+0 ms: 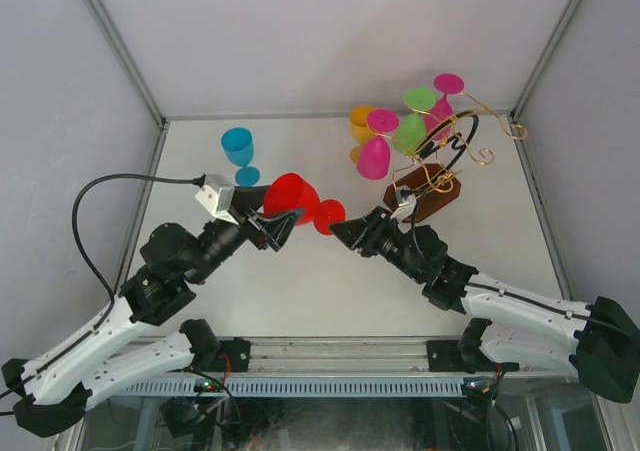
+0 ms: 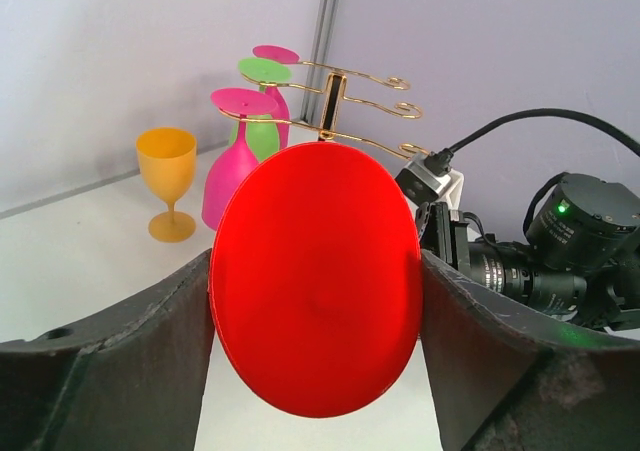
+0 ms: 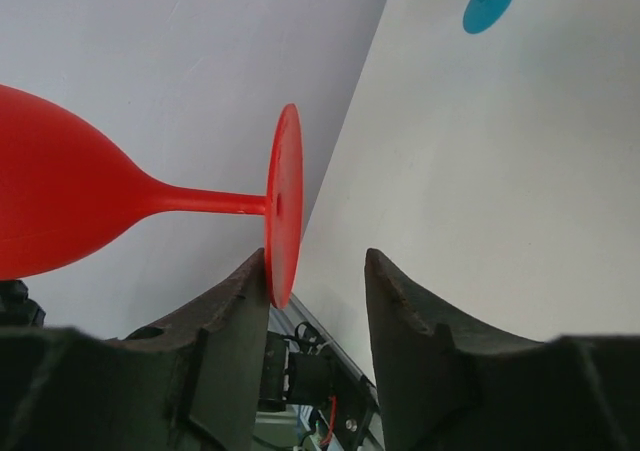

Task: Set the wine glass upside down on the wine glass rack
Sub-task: Turn the wine glass upside down at the wine rack.

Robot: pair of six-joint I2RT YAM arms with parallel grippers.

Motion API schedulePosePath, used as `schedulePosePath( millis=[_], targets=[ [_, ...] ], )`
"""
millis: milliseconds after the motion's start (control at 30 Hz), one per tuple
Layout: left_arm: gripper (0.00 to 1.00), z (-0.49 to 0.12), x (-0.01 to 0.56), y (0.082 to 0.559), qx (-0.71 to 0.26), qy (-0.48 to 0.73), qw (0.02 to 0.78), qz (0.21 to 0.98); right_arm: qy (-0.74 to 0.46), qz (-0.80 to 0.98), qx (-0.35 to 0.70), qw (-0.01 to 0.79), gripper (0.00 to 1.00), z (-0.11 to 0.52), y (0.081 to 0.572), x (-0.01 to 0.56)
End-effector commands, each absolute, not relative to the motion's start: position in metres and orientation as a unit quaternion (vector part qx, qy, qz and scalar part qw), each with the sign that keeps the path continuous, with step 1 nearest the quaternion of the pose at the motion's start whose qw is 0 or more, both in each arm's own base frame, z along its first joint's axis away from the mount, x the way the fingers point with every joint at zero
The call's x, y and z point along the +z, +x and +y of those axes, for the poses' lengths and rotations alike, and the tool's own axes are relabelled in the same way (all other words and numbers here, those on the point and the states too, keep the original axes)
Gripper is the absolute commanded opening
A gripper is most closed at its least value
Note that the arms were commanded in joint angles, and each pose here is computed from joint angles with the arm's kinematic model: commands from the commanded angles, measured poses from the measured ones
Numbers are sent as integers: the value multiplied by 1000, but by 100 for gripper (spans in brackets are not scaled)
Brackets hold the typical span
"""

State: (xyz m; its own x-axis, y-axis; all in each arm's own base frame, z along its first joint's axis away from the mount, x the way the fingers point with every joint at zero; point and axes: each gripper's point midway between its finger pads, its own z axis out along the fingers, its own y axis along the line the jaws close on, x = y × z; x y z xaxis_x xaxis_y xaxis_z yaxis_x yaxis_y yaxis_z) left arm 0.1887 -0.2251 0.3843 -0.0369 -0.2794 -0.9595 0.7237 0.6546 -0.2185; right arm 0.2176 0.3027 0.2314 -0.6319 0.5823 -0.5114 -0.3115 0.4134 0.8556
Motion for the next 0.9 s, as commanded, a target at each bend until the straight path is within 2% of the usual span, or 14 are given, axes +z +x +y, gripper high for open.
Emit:
schedulePosePath(
  millis=[0, 200, 333, 367, 667, 867],
  targets=[
    [76, -222, 402, 180, -405, 166, 684, 583, 83, 692, 564, 442, 37, 306, 221, 263],
    [76, -222, 397, 177, -418, 160, 680, 581, 80, 682, 564, 459, 19, 303, 226, 273],
    [76, -224, 396, 175, -424, 161, 676, 581, 71, 681, 555, 473, 2, 301, 227, 279],
    [76, -224, 396, 175, -425, 160, 676, 581, 69, 681, 552, 475, 0, 300, 227, 280],
    [99, -217, 402, 169, -433, 152, 674, 579, 53, 689, 509, 512, 0, 283, 228, 283],
    [100, -205, 412, 163, -426, 153, 678, 579, 41, 710, 465, 527, 0, 265, 227, 273]
  ],
)
